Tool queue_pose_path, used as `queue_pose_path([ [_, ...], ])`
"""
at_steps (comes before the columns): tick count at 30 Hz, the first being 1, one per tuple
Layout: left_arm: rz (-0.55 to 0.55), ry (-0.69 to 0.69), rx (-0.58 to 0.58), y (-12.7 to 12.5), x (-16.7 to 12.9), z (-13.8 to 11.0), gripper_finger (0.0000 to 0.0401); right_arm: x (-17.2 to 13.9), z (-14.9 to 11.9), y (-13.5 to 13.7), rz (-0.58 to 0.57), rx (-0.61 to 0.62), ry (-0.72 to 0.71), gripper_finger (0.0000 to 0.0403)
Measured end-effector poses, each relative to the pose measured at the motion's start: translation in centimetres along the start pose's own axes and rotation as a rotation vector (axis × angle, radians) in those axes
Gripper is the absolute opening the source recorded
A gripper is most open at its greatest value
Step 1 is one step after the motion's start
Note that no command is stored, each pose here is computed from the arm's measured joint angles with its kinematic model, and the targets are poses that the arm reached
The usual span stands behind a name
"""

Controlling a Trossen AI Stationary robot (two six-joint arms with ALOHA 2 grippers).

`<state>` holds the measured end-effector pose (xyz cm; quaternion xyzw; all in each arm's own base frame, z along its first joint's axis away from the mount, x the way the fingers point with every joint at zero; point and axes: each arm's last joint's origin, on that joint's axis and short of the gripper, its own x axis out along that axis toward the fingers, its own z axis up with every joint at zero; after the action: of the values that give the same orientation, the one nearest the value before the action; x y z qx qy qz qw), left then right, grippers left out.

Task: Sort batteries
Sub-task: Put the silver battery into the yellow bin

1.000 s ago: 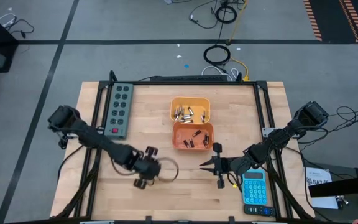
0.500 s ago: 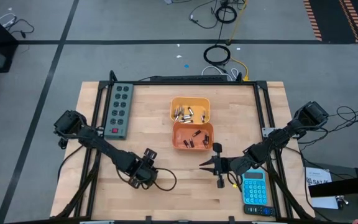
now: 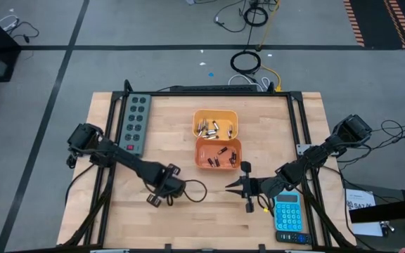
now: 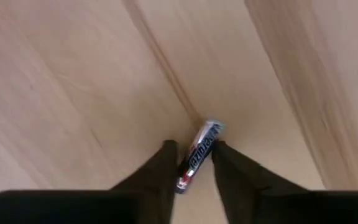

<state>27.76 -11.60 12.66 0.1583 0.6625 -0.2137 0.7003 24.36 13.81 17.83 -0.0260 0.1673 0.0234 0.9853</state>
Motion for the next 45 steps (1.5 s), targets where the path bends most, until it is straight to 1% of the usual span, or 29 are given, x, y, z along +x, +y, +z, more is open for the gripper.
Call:
queue_pose_path([
  [3,-0.001,0.006,0.057,0.0,0.2,0.0,0.0049,0.0,0.0,0.0,0.0,-0.002,0.001,0.0045],
  [5,0.003,0.006,0.075,0.0,0.2,0.0,0.0022,0.0,0.0,0.0,0.0,-0.005,0.001,0.0045],
  [11,0.074,0.021,0.094,-0.3,0.0,0.2,0.002,0.0,0.0,0.0,0.0,-0.007,0.001,0.0045],
  [18,0.14,0.02,0.073,-0.4,-1.9,0.6,0.002,0.0,0.0,0.0,0.0,-0.008,0.002,0.0045],
  [25,0.208,-0.011,0.047,-0.3,-3.0,0.7,0.002,0.0,0.0,0.0,-0.003,-0.005,0.001,0.0045],
  [31,0.294,-0.058,0.034,0.1,-4.4,0.6,0.002,0.0,-0.1,0.0,-0.005,-0.006,0.006,0.0045],
  [33,0.344,-0.073,0.031,0.3,-5.1,0.5,0.002,0.0,-0.1,0.0,-0.006,-0.007,0.009,0.0045],
  [36,0.428,-0.095,0.021,1.0,-6.4,0.1,0.002,0.0,-0.1,-0.1,-0.007,-0.008,0.005,0.0045],
  [39,0.525,-0.105,-0.001,2.3,-7.8,-0.5,0.002,0.1,0.0,-0.2,-0.013,-0.006,0.006,0.0045],
  [42,0.603,-0.103,-0.006,4.3,-8.9,-1.1,0.002,0.1,0.0,-0.3,-0.015,-0.005,0.006,0.0045],
  [45,0.675,-0.119,-0.013,6.9,-9.4,-1.3,0.002,0.1,0.0,-0.3,-0.015,-0.009,0.005,0.0045],
])
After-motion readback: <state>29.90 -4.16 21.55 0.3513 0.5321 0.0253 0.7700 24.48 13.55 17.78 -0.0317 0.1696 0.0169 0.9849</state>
